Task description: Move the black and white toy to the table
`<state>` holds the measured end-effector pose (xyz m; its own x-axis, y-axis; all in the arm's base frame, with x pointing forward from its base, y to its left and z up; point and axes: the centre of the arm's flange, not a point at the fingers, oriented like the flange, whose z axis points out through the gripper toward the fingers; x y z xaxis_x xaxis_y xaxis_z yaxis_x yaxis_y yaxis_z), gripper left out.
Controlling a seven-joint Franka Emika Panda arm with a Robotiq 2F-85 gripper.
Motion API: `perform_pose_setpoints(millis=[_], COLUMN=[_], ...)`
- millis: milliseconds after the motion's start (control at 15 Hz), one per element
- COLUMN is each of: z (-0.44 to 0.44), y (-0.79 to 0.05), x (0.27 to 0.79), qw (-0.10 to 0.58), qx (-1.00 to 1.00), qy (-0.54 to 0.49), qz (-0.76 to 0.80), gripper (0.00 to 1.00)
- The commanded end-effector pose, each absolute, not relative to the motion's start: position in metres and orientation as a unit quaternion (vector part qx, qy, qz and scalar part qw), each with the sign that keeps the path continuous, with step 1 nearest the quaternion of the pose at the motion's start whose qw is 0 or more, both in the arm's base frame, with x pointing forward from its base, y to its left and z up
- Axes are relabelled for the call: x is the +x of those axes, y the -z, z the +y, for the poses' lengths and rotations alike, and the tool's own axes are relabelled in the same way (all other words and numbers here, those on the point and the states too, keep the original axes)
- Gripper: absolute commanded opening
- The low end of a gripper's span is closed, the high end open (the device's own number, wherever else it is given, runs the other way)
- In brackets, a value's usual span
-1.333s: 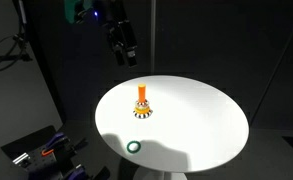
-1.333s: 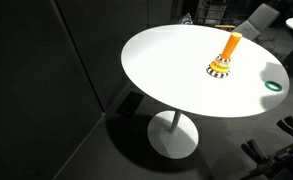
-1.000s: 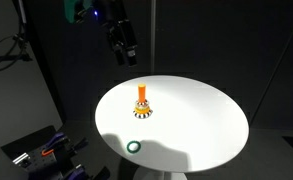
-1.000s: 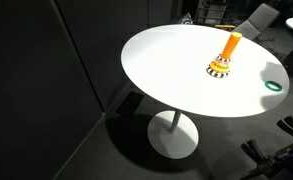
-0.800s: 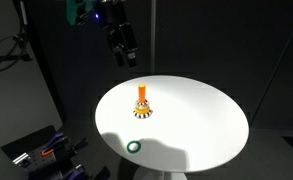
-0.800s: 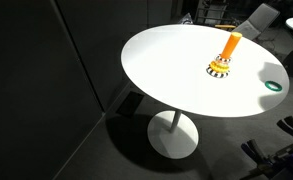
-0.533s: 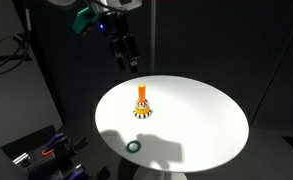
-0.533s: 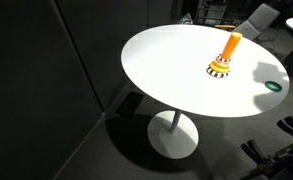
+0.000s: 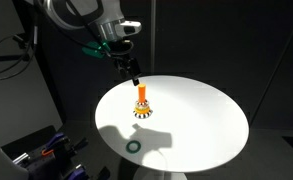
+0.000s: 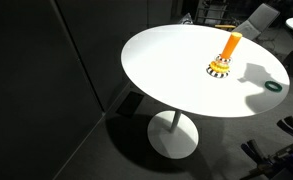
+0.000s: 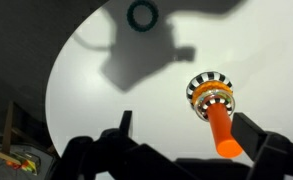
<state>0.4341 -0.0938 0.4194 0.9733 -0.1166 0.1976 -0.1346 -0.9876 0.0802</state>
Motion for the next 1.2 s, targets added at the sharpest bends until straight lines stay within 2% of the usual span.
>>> perform_pose_setpoints(millis=[0,1133], z=[-0.094,-0.083], y=[-0.400,-0.381], x=[0.443,0.453], qw=[0.012,0.015], qx=[0.992,0.992], qy=[-0.119,-0.116], qz=[-0.048,-0.052], gripper=[1.00,1.00])
